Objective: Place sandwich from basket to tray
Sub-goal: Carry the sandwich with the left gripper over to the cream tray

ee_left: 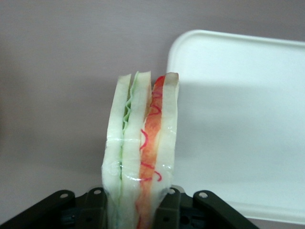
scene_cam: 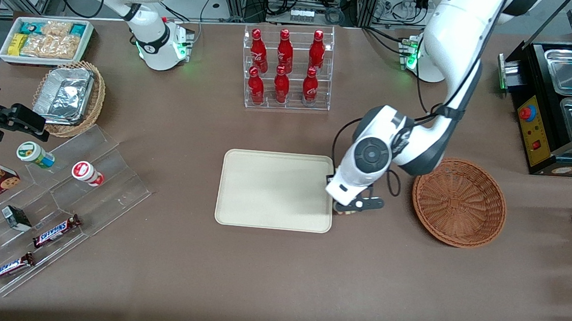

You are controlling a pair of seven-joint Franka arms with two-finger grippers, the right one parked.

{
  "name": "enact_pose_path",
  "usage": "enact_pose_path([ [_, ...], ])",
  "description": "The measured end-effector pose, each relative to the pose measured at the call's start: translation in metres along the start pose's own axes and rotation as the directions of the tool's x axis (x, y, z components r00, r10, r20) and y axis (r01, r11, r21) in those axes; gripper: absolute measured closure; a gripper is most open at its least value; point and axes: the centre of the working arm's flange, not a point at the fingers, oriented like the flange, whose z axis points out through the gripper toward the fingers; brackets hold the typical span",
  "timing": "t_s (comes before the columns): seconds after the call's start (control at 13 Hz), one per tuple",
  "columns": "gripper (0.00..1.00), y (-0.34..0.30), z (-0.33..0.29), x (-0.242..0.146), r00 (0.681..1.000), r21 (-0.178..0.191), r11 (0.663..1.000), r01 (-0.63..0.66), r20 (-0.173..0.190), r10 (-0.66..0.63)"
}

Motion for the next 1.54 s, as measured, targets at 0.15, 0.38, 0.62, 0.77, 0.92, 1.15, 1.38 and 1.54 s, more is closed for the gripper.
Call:
enact_pose_path([
  [0.15, 0.71, 0.032, 0.017, -0.007, 0.996, 0.0, 0.996, -0.085, 0.008, 0.085],
  [0.38, 0.7, 0.067, 0.047, -0.019, 0.991, -0.006, 0.991, -0.132, 0.003, 0.132],
  [0.62, 0.7, 0.075, 0.067, -0.016, 0.997, -0.025, 0.996, -0.082, -0.014, 0.082],
  [0.77, 0.68, 0.077, 0.066, -0.012, 0.999, -0.032, 0.999, -0.042, -0.021, 0.042],
  [0.92, 0.67, 0.078, 0.063, -0.01, 0.999, -0.037, 0.999, -0.027, -0.028, 0.026],
  [1.15, 0.63, 0.079, 0.064, -0.01, 0.999, -0.026, 0.999, -0.028, -0.035, 0.027],
  [1.38, 0.6, 0.078, 0.065, -0.009, 0.998, -0.011, 0.999, -0.038, -0.046, 0.037],
  [1.54, 0.59, 0.077, 0.07, -0.009, 0.998, -0.005, 0.999, -0.038, -0.042, 0.038],
])
